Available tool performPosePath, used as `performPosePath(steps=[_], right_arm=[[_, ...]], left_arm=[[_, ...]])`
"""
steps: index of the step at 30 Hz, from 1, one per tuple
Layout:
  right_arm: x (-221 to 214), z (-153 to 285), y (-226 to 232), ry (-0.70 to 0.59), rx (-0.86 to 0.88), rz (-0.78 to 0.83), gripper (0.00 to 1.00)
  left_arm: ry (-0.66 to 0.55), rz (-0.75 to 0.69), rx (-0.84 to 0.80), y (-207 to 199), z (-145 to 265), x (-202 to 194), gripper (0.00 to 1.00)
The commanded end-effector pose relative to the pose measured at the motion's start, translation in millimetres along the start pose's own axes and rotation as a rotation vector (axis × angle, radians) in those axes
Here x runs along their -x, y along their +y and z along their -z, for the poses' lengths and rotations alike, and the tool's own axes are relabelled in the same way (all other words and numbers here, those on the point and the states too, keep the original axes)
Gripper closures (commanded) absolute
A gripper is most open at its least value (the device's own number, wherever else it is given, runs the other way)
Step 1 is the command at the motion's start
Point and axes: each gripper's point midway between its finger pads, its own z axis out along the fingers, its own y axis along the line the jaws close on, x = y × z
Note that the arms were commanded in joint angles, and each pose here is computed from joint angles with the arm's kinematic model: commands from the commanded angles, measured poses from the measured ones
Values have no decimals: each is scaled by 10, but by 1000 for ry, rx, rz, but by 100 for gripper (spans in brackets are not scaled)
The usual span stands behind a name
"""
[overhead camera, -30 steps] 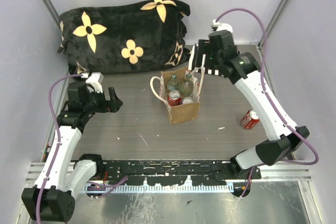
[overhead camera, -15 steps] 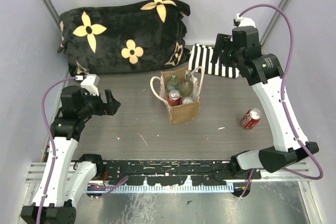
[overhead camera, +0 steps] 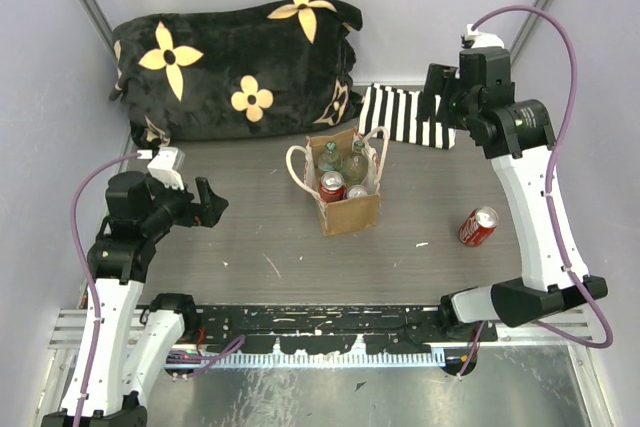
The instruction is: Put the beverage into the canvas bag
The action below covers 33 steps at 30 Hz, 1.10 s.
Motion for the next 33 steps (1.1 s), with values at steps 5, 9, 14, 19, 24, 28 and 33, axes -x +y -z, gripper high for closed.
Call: performPosePath(steps=[5,9,14,19,24,28,33], right_arm=[[335,-213,-379,-33,-16,-43,14],[335,-366,-686,-30,-32,-149,13],[182,-527,-1197,-26,-102,-280,13],[-1,-600,-1300,-3,-105,-318,13],[-138,-544,-1354,4,-133,-298,13],[-300,-540,-1424,29,-171,-281,13],[-367,-562,-1495,55,-207,-276,12]], left_arm=[[48,-36,-34,-72,100,-29,2],[72,-45,-26,-49,111,-96,2],[76,-28,-7,-23,109,-101,2],[90,-48,4,-10,139,-55,2],[110,-66,4,-3,146,-44,2],[85,-77,11,35,70,11,2],[63,-63,8,66,-62,45,2]])
